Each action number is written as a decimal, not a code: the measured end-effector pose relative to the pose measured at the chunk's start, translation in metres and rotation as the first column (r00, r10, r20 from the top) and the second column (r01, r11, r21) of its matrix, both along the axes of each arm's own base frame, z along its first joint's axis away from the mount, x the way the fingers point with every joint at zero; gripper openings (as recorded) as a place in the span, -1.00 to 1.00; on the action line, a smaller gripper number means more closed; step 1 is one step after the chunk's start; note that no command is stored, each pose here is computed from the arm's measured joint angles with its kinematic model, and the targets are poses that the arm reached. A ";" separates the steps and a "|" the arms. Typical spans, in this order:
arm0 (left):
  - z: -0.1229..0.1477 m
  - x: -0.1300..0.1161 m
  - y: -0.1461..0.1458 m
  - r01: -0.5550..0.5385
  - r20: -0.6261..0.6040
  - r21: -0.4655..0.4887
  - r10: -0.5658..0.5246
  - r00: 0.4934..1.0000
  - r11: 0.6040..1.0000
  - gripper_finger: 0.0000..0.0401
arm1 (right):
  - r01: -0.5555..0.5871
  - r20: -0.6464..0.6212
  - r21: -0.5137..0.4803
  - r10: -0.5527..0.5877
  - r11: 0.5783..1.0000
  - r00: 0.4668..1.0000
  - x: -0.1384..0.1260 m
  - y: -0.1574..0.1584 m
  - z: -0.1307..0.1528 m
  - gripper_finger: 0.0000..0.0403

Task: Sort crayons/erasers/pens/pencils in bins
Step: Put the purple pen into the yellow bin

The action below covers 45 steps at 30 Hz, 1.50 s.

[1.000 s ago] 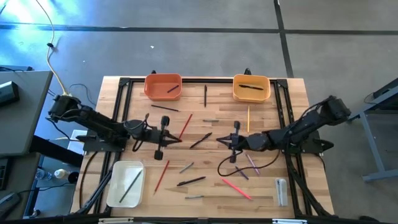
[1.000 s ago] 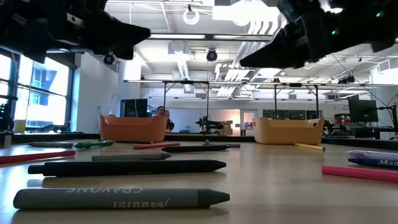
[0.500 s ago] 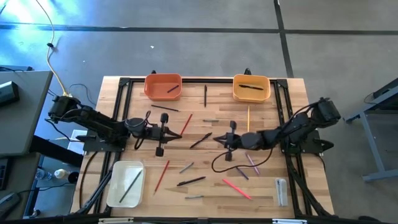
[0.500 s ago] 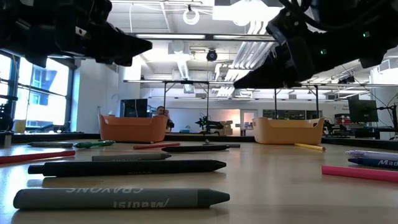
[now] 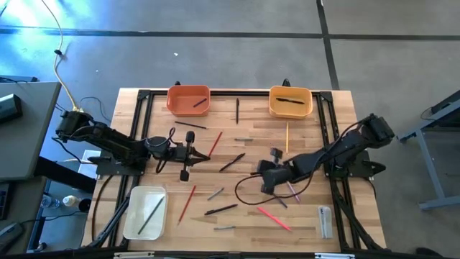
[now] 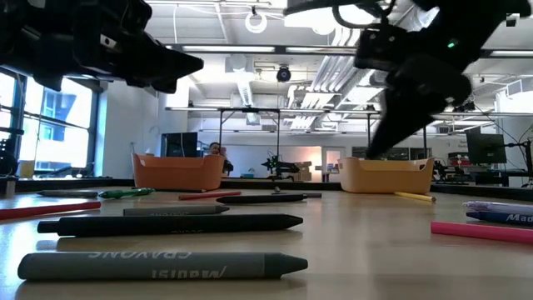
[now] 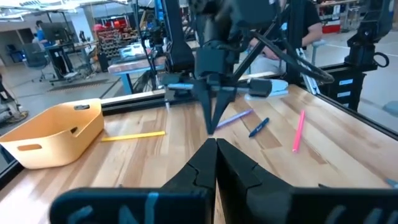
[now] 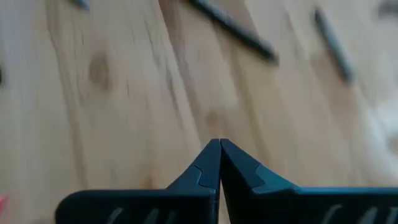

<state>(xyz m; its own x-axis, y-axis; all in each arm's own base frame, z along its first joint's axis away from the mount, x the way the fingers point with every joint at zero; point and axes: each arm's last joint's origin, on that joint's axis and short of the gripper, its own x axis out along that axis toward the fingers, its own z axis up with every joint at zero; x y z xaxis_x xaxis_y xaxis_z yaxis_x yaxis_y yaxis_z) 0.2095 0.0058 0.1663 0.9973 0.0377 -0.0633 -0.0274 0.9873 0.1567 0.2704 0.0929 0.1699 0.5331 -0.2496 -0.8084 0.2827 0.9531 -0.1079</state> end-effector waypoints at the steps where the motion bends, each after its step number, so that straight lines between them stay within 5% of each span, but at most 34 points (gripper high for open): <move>1: 0.000 0.000 0.000 0.000 -0.002 0.000 0.000 1.000 1.000 -1.00 | 0.030 -0.024 0.016 -0.030 0.999 0.999 -0.004 0.004 0.002 -0.98; 11: -0.005 0.000 0.000 -0.008 -0.047 -0.076 0.004 0.999 0.997 -1.00 | 0.271 -0.223 0.110 -0.242 0.956 0.944 -0.041 0.031 -0.001 -0.58; 17: -0.007 -0.001 0.000 -0.010 -0.067 -0.078 0.004 0.998 0.997 -1.00 | 0.548 -0.320 0.098 -0.495 0.831 0.808 -0.064 0.030 -0.010 -0.29; 21: -0.007 -0.001 0.000 -0.010 -0.067 -0.077 0.004 0.998 0.997 -1.00 | 0.596 -0.352 0.180 -0.515 0.782 0.782 -0.068 0.028 -0.026 -0.22; 25: -0.007 -0.001 0.000 -0.009 -0.067 -0.078 0.004 0.998 0.997 -1.00 | 0.564 -0.345 0.248 -0.472 0.788 0.811 -0.068 0.022 -0.040 -0.23; 32: -0.007 -0.001 0.000 -0.010 -0.072 -0.077 0.004 0.997 0.997 -1.00 | 0.569 -0.371 0.225 -0.471 0.791 0.801 -0.069 0.016 -0.042 -0.40; 45: -0.007 -0.001 0.000 -0.021 -0.071 -0.163 0.010 0.997 0.986 -1.00 | 0.302 -0.272 0.212 -0.241 0.929 0.932 -0.050 0.024 -0.032 -0.96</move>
